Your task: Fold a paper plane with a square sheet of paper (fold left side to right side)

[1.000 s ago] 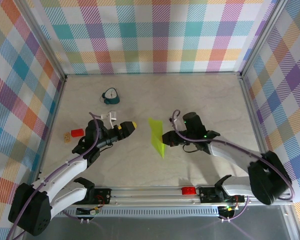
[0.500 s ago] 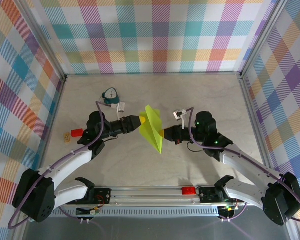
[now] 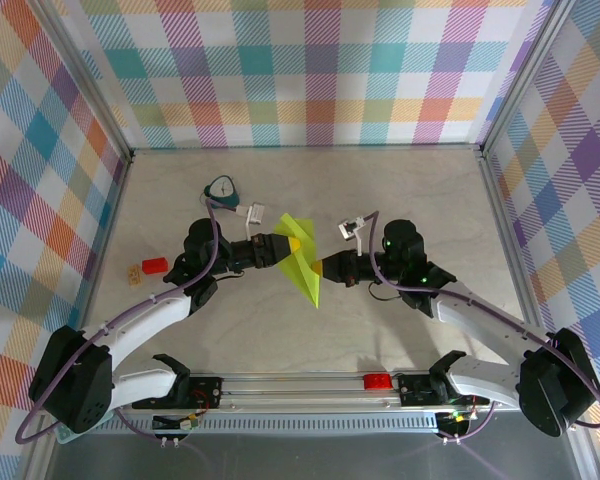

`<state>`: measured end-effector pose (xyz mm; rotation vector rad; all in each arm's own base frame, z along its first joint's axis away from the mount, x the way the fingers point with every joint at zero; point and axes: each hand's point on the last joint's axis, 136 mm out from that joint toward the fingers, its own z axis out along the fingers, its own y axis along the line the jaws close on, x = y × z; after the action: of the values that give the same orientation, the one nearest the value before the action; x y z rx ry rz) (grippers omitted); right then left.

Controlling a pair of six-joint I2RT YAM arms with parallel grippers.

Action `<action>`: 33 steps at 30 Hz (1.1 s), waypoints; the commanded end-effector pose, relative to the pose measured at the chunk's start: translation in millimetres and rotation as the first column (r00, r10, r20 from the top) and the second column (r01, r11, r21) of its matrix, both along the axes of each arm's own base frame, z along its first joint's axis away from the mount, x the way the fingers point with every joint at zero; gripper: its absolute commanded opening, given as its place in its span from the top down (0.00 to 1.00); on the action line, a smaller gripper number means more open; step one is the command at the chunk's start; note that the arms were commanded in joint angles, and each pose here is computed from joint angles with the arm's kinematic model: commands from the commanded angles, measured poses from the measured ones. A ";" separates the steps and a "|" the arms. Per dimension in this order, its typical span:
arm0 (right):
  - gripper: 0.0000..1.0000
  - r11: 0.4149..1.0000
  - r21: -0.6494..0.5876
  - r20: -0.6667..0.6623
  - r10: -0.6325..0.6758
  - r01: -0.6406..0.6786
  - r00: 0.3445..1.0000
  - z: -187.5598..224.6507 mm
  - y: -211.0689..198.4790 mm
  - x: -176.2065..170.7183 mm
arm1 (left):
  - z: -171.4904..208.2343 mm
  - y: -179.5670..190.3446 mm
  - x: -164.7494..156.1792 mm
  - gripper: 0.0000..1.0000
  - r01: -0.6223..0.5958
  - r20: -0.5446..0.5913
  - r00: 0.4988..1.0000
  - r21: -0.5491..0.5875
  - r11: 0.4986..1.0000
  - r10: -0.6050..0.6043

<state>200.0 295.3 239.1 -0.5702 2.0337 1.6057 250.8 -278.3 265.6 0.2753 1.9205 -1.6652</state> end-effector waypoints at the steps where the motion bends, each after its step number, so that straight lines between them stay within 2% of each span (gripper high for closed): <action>1: 0.89 0.999 0.043 0.061 0.005 -0.007 0.998 22.7 2.3 -0.3 | 23.1 -1.8 0.6 0.82 -0.001 0.077 0.997 -0.033 0.999 0.003; 3: 0.83 0.999 0.032 0.070 -0.018 0.015 0.997 24.2 -1.3 -0.1 | 25.1 -0.5 2.0 0.88 -0.014 0.078 0.997 -0.039 0.999 0.017; 7: 0.69 0.996 0.012 0.112 -0.089 0.088 0.990 28.2 -13.2 1.4 | 33.8 1.8 2.2 0.93 -0.029 0.095 0.995 -0.061 0.998 0.035; 12: 0.36 0.982 0.017 0.155 -0.186 0.186 0.970 32.1 -30.4 1.2 | 48.5 3.2 -0.5 0.95 -0.024 0.126 0.991 -0.101 0.995 0.037; 15: 0.21 0.982 0.002 0.137 -0.186 0.187 0.973 26.4 -32.6 -1.6 | 57.7 3.6 -2.6 0.95 -0.014 0.150 0.988 -0.128 0.992 0.034; 19: 0.10 0.995 0.025 0.080 -0.102 0.101 0.992 24.3 -23.1 -11.3 | 67.3 3.2 -5.7 0.95 0.004 0.172 0.985 -0.161 0.987 0.024; 21: 0.08 0.997 0.062 0.060 -0.044 0.040 0.997 29.8 -15.6 -16.1 | 71.4 2.2 -7.5 0.95 0.017 0.180 0.983 -0.177 0.984 0.015; 25: 0.10 0.994 0.106 0.066 0.023 -0.029 0.998 41.0 -7.1 -21.3 | 73.8 -0.5 -8.9 0.95 0.034 0.181 0.983 -0.184 0.982 0.000; 33: 0.43 0.989 0.151 0.143 -0.018 -0.004 0.989 63.2 -7.1 -14.1 | 72.5 -4.1 -9.7 0.96 0.044 0.170 0.985 -0.183 0.982 -0.013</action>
<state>188.0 286.7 273.6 -0.5547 1.9136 1.6378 246.7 -279.4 315.8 0.2977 1.7122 -1.7435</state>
